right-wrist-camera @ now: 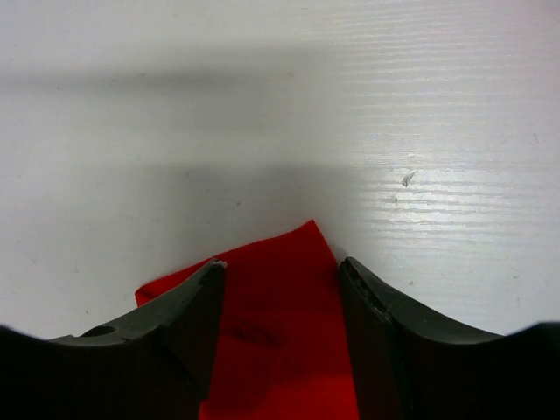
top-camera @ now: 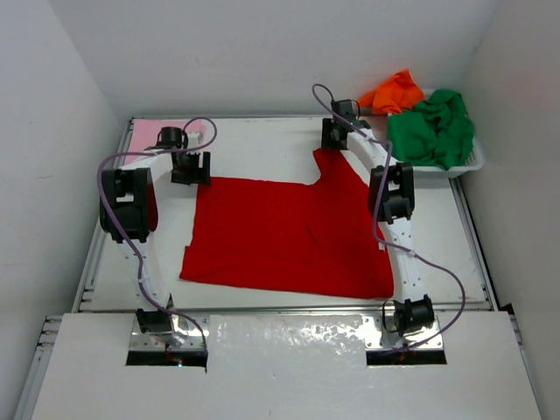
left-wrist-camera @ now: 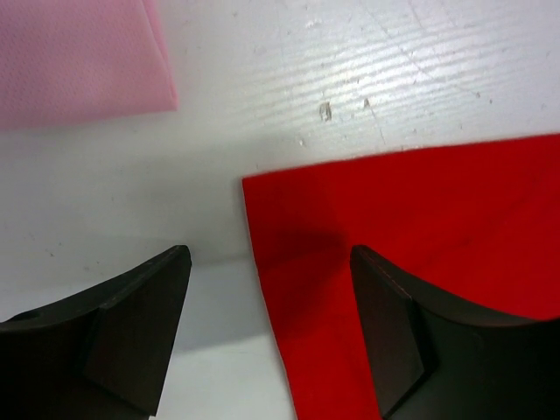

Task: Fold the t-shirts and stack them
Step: Grap the side of the flattened tshirt furthest away from the robot with both arms

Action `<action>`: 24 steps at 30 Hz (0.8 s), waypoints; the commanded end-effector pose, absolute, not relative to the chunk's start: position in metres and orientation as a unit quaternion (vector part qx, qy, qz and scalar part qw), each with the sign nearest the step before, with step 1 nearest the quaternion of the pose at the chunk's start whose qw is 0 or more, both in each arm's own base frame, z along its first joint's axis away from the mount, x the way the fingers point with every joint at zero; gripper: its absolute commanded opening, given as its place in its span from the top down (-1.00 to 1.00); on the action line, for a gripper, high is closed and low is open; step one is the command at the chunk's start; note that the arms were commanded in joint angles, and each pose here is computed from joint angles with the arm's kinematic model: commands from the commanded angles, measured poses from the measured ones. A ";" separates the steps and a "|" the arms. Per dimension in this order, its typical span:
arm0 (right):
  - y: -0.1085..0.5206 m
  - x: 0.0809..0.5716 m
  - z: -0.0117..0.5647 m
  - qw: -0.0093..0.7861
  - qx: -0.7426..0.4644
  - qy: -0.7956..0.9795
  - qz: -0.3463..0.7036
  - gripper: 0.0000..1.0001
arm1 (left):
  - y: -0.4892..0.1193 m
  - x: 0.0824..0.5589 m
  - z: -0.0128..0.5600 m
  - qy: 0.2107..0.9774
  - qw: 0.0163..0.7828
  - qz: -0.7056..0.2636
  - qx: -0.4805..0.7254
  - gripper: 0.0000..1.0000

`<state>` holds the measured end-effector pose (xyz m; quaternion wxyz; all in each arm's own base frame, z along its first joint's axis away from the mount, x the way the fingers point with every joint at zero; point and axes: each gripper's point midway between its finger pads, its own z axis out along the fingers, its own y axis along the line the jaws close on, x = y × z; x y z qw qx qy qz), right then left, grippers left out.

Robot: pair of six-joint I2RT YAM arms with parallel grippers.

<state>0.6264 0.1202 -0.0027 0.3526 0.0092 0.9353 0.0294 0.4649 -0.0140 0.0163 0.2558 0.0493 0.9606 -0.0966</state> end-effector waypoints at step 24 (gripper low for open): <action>0.138 0.608 0.046 0.385 -0.016 0.920 0.068 1.00 | -0.052 0.476 0.009 0.949 0.260 -0.156 0.086 1.00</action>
